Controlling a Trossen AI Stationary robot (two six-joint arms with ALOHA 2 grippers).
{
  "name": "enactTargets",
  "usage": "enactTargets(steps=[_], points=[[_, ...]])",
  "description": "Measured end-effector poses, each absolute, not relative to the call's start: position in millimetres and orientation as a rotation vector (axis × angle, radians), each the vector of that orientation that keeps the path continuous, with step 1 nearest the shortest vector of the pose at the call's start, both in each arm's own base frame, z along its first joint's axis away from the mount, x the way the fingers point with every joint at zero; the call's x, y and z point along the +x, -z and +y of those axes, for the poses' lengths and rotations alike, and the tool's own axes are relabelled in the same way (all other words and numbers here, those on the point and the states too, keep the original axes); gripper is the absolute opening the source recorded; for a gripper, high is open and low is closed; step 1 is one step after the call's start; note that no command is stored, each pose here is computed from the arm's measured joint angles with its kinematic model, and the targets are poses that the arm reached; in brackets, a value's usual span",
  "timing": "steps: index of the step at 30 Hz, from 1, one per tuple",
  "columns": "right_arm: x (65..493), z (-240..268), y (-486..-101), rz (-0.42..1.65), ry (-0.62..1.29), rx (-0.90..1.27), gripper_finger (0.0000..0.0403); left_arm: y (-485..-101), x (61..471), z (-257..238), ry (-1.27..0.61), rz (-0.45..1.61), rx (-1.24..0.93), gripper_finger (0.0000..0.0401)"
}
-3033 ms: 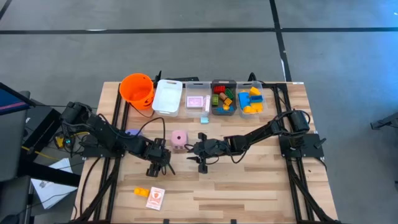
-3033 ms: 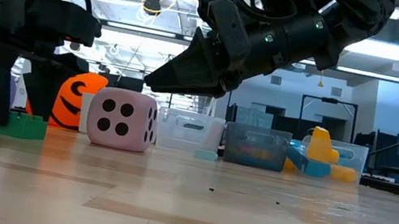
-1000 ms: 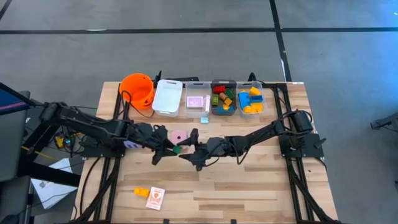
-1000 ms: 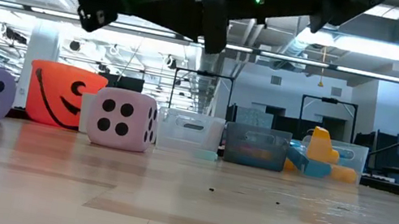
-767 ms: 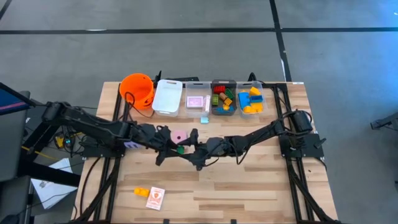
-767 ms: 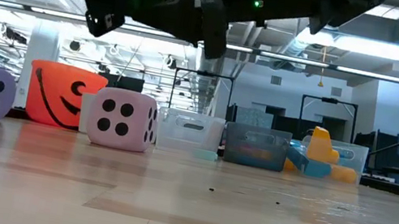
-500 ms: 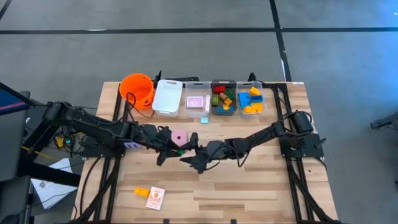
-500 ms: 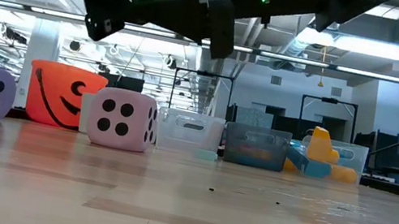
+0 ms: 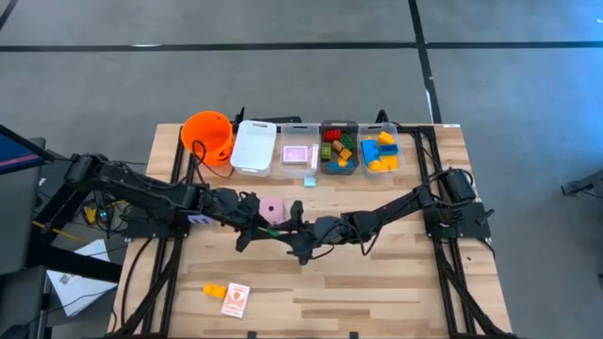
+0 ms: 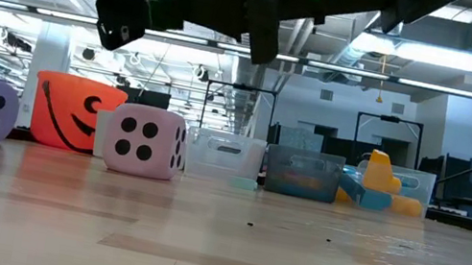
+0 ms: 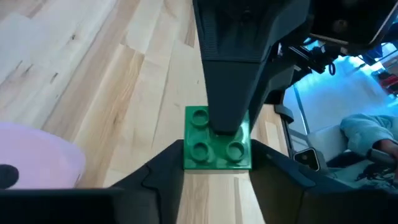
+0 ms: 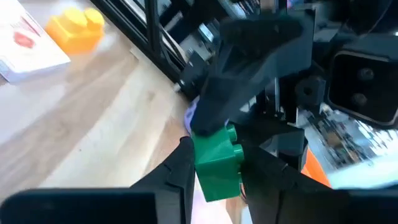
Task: Pick & Place Toys
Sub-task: Put the small green game piece into the black bin, then put the small light blue game piece into the black bin
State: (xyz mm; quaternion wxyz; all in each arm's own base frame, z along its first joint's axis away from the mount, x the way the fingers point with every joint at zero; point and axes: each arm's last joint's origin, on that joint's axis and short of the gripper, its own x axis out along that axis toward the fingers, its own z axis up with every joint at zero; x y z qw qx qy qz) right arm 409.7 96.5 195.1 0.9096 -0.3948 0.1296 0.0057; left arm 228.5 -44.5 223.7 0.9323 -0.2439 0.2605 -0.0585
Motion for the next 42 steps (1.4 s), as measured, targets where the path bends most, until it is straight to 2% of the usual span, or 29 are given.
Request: enactTargets(steps=[7,11,14,18,22,29,32,34,37,42], points=[[407.8,97.2,-194.4,0.318,0.120,-0.828,0.0094,-228.3,225.1,-44.2,0.154,0.523,-0.490,0.0233],[406.7,93.5,-194.1,0.356,0.250,-0.759,0.0092,-234.4,218.2,-42.1,0.166,0.492,-0.338,0.0265],[406.2,86.3,-194.9,0.380,0.380,-0.711,0.0092,-238.7,215.3,-36.5,0.073,0.446,-0.200,0.0280],[401.7,72.3,-197.9,0.441,0.554,-0.693,0.0092,-251.0,215.0,-27.4,-0.068,0.347,-0.071,0.0286],[390.9,48.8,-224.5,0.462,0.752,-0.623,0.0092,-248.7,213.8,-16.1,-0.216,0.358,0.025,0.0284],[360.1,-22.3,-250.8,0.538,0.986,-0.369,0.0092,-249.8,213.1,-2.2,-0.324,0.355,0.034,0.0280],[347.3,-46.9,-249.2,0.587,1.035,-0.253,0.0092,-249.4,213.0,2.5,-0.349,0.359,0.032,0.0280],[341.0,-60.9,-247.5,0.595,1.064,-0.162,0.0110,-249.4,213.0,5.5,-0.363,0.359,0.030,0.0280],[337.1,-75.6,-246.7,0.572,1.086,-0.044,0.0171,-249.7,212.9,10.2,-0.386,0.357,0.025,0.0280],[336.6,-81.5,-240.7,0.617,1.018,0.022,0.0271,-254.4,214.1,18.9,-0.426,0.305,0.008,0.0280]])
